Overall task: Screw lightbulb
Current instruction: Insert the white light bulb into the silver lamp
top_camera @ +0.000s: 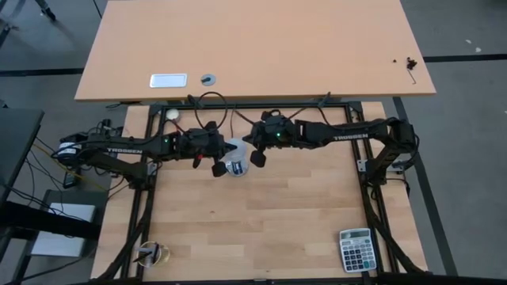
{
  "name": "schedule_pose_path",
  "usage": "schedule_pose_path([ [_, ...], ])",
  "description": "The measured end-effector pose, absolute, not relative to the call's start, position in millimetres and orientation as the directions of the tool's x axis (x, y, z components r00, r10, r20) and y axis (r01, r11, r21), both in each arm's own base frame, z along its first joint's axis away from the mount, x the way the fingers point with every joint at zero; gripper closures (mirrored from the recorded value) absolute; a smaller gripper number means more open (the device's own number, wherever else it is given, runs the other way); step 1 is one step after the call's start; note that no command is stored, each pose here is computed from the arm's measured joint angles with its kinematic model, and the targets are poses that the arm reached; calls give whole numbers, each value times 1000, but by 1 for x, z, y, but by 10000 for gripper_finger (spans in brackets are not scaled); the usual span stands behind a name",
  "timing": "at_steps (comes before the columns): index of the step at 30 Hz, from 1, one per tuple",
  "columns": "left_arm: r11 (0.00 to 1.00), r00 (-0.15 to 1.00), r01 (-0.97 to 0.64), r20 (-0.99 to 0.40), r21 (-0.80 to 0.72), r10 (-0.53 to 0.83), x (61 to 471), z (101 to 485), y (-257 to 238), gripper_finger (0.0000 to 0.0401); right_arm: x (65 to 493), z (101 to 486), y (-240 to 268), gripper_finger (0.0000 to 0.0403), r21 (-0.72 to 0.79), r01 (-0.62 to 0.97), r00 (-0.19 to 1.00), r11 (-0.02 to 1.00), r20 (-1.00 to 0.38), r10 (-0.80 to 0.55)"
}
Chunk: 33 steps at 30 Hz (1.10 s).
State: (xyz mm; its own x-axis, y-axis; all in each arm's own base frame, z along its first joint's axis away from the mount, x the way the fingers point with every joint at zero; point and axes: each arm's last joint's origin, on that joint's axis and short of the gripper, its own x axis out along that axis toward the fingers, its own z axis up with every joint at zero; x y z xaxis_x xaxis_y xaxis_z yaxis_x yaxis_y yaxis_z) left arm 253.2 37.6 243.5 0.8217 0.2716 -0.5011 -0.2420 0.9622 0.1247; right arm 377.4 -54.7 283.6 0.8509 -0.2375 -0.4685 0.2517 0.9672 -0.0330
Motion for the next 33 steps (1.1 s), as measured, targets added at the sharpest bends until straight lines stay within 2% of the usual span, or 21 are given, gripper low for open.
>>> schedule_pose_path([
  [7,962,824,-241,-498,124,271,253,244,38,401,378,292,-59,394,19,200,826,980,-541,-158],
  [24,962,824,-243,-497,128,274,253,244,38,401,390,263,-71,394,13,257,772,966,-604,-197],
  [33,964,823,-235,-502,125,266,253,243,37,401,388,262,-66,394,55,225,768,973,-624,-143],
])
